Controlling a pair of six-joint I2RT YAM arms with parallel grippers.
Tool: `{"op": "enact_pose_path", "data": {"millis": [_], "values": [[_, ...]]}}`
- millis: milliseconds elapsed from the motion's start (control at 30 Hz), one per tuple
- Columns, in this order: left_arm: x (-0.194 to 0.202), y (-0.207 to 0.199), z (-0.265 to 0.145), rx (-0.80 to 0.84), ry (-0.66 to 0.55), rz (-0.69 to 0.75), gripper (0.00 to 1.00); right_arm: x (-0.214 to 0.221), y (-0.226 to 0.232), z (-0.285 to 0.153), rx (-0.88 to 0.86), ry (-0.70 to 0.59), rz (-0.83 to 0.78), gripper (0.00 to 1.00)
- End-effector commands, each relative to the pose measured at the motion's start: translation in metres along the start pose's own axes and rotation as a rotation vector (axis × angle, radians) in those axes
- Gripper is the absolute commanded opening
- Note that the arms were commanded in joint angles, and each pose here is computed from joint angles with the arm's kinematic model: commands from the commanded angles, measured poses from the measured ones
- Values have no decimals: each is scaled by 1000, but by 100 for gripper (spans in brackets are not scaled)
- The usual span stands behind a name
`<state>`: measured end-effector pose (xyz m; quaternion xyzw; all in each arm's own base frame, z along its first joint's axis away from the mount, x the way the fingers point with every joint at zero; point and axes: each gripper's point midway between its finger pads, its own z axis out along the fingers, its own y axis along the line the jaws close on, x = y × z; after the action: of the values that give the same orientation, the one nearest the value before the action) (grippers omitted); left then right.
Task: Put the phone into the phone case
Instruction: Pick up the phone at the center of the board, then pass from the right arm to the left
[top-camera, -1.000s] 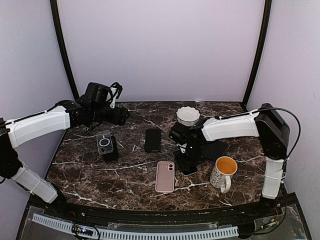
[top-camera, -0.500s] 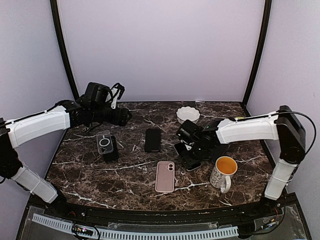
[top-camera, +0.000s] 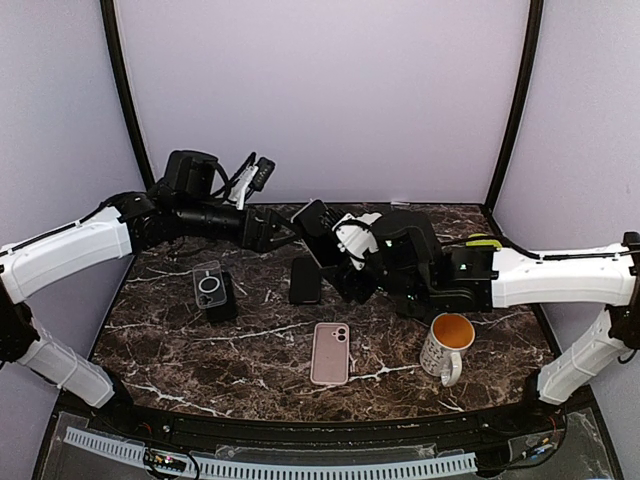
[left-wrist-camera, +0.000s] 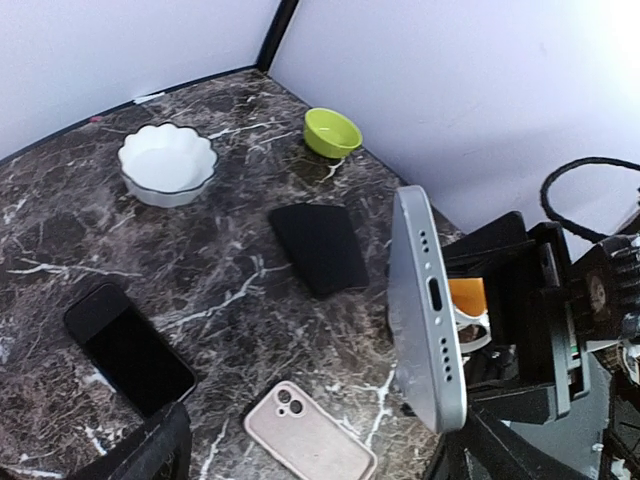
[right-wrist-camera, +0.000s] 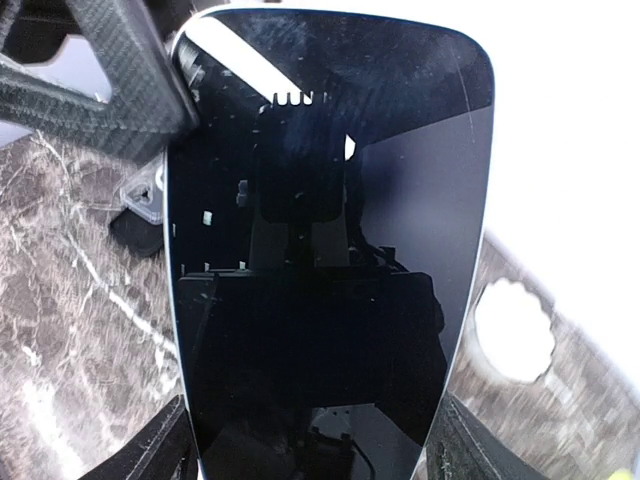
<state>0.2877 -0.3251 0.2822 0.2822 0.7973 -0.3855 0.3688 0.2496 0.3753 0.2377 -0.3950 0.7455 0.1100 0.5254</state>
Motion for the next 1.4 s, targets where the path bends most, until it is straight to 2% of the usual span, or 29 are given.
{"op": "enact_pose_path", "data": {"millis": [0,133,200,300,400,533,667,733,767,867,900,933,967,1000,1033,1067,1100,1233,1367], "values": [[-22,-38,-23,141,-57,-33,87,-58,-9,-16,91,-193,-114,29],[-26,-41,-26,146,-67,-33,76,-68,2,-19,113,-207,-207,29],[-27,-44,-27,159,-71,-27,66,-73,6,-22,112,-222,-229,29],[-26,-45,-27,165,-64,-31,46,-81,10,-27,108,-240,-253,30],[-22,-53,-26,216,-33,-45,32,-89,9,-32,114,-252,-280,30],[-22,-62,-28,244,-27,-23,3,-93,8,-34,123,-261,-308,29],[-25,-67,-33,256,-51,0,0,-94,4,-35,145,-261,-309,30],[-30,-70,-38,258,-86,16,0,-91,1,-35,165,-266,-298,34],[-36,-69,-42,241,-126,31,0,-89,-2,-35,180,-267,-286,43],[-63,-54,-61,104,-290,74,0,-91,-17,-37,215,-296,-204,83],[-82,-50,-78,49,-414,99,0,-95,-24,-37,217,-314,-160,89],[-81,-46,-81,29,-453,107,0,-102,-30,-37,196,-343,-90,94],[-104,-55,-104,36,-587,142,0,-110,-32,-40,159,-384,-49,96],[-100,-55,-106,42,-612,139,0,-121,-32,-42,89,-443,17,97],[-114,-67,-124,87,-709,158,0,-131,-30,-46,3,-503,94,98],[-111,-68,-124,107,-730,159,0,-141,-26,-52,-84,-573,143,98],[-119,-79,-139,155,-805,171,0,-148,-23,-57,-159,-630,192,98],[-123,-95,-165,243,-964,191,0,-169,-8,-71,-450,-792,337,97],[-120,-105,-173,298,-1050,210,0,-191,6,-86,-686,-900,396,87]]}}
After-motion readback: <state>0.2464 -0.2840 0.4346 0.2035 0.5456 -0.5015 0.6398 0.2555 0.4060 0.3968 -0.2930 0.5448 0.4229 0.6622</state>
